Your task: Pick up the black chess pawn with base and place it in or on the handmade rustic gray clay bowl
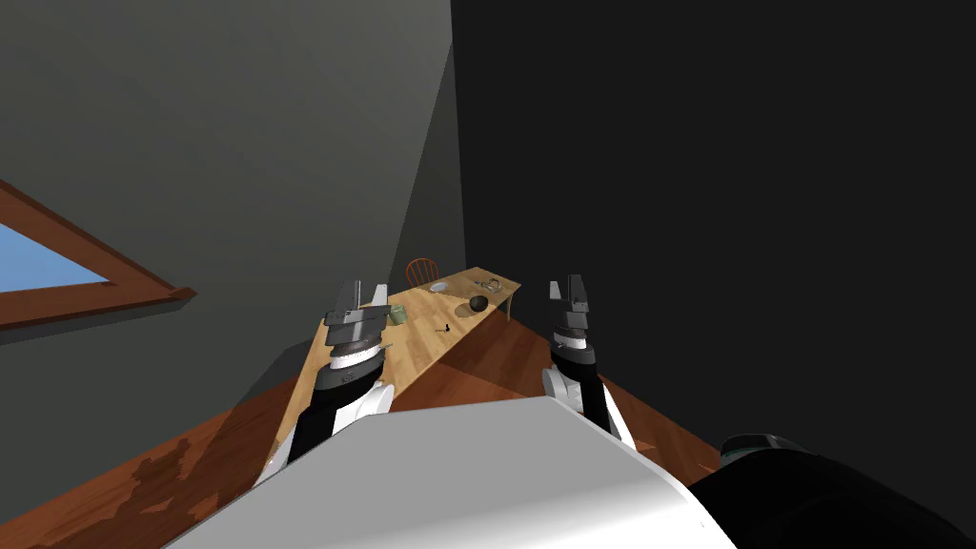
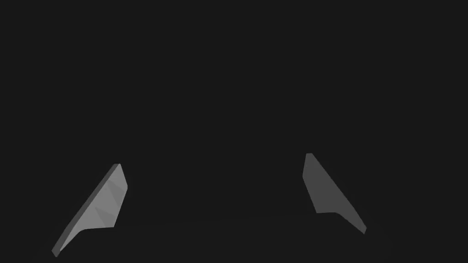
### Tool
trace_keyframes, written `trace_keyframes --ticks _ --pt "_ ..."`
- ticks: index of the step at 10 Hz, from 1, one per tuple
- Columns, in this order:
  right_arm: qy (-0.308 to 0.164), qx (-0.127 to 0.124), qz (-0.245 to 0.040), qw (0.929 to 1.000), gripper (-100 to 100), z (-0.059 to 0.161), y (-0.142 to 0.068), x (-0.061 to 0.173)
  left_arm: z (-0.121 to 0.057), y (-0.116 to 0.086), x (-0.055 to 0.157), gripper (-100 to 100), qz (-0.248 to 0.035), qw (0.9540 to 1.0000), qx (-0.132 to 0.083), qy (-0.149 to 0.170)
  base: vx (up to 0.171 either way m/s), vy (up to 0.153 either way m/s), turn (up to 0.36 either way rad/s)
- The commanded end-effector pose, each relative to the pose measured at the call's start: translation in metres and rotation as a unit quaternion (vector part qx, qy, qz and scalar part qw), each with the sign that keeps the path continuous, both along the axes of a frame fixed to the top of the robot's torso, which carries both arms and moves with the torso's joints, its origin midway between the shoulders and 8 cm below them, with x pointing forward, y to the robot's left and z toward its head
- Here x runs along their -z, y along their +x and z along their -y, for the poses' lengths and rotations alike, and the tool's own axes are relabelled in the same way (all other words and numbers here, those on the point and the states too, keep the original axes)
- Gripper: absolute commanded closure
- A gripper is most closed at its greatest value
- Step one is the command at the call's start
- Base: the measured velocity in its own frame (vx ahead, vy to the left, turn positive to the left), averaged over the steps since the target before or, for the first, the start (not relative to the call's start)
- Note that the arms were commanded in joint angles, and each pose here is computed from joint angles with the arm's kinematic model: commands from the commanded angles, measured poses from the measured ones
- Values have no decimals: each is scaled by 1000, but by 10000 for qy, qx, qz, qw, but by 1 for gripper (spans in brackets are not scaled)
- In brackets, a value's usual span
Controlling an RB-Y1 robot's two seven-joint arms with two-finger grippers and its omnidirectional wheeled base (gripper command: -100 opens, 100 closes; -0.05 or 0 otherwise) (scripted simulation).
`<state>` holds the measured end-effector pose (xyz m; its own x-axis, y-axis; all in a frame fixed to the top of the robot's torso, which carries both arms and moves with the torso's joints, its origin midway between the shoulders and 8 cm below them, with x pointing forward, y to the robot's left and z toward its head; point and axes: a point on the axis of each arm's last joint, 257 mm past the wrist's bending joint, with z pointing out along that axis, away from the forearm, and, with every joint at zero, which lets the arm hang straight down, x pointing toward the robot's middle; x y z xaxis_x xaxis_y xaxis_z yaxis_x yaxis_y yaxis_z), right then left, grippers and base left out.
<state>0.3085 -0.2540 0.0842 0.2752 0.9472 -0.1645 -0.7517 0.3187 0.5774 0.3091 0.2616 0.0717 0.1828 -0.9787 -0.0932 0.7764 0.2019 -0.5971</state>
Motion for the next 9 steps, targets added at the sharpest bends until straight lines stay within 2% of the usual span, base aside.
trace_keyframes --ticks 1,6,7,9 --pt "0 0 0 10000 0 0 0 0 3 11 14 -100 -177 9996 -42 226 21 -15 16" --pt "0 0 0 10000 0 0 0 0 5 41 56 -100 -638 9945 -286 783 40 -28 15" --pt "0 0 0 10000 0 0 0 0 4 43 61 -100 -699 9941 -287 777 29 -25 6" --pt "0 0 0 10000 0 0 0 0 3 59 87 -100 -955 9890 -442 1043 35 -30 16"
